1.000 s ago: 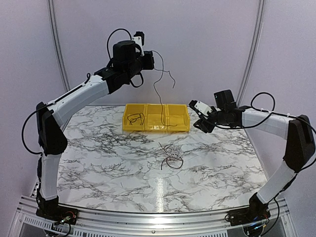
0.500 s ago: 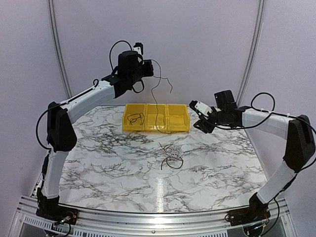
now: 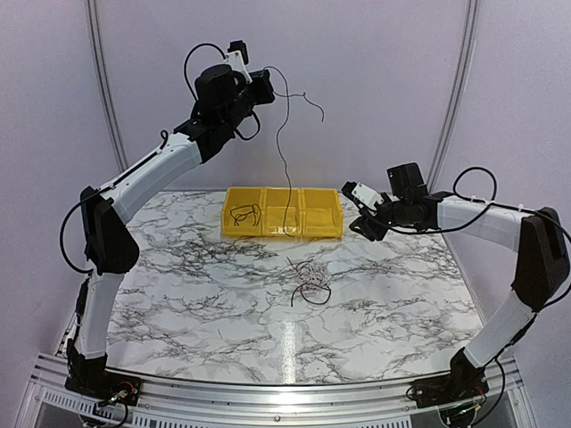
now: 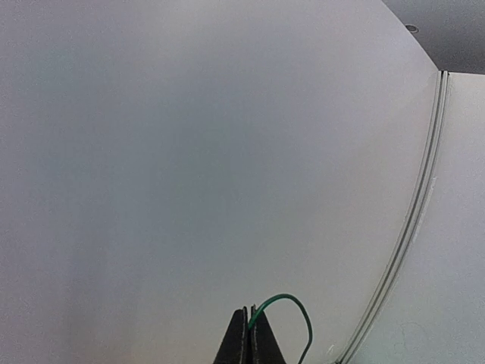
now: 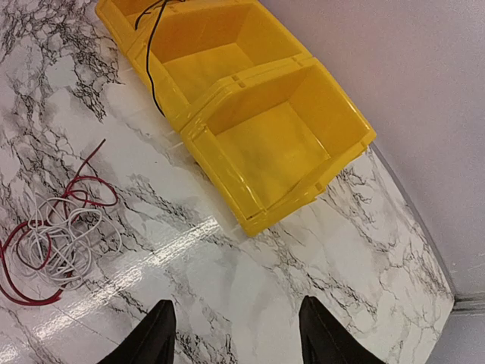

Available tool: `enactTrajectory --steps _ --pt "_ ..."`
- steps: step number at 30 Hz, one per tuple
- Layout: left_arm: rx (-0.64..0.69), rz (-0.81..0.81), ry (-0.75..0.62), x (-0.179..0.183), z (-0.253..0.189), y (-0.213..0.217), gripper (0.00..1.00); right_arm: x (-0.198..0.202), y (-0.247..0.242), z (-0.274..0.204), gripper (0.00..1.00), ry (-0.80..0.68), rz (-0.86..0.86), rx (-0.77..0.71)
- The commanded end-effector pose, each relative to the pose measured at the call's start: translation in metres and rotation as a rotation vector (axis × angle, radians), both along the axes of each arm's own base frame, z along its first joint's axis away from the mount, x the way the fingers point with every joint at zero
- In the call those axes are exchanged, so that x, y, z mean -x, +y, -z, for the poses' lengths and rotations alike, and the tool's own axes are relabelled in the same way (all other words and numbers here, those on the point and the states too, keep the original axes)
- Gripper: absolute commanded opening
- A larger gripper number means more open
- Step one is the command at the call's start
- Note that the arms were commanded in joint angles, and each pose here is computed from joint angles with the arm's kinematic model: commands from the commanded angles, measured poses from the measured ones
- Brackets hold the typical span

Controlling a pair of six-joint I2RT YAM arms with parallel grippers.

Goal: Untangle the cables

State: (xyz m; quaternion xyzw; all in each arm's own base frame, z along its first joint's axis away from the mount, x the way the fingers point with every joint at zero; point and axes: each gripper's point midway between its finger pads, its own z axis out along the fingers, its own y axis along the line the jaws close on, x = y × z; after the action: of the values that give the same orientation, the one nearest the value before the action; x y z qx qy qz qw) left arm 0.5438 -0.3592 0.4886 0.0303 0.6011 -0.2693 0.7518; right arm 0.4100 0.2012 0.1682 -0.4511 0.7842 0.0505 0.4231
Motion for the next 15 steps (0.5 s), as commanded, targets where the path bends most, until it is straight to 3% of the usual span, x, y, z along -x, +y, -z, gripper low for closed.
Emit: enactTrajectory --steps 1,9,15 --pt "0.023 -0.011 -0.078 0.004 -0.025 0.012 0.0 -0.005 -0.002 0.001 0.56 0.001 0.018 -0.017" --pt "0.052 0.001 -0.021 -0.013 -0.003 0.018 0.0 -0.006 -0.003 0.003 0.56 0.005 0.019 -0.015" --pt "0.009 0.145 0.13 0.012 0.05 -0.013 0.0 -0.006 -0.004 0.001 0.56 0.0 0.019 -0.018"
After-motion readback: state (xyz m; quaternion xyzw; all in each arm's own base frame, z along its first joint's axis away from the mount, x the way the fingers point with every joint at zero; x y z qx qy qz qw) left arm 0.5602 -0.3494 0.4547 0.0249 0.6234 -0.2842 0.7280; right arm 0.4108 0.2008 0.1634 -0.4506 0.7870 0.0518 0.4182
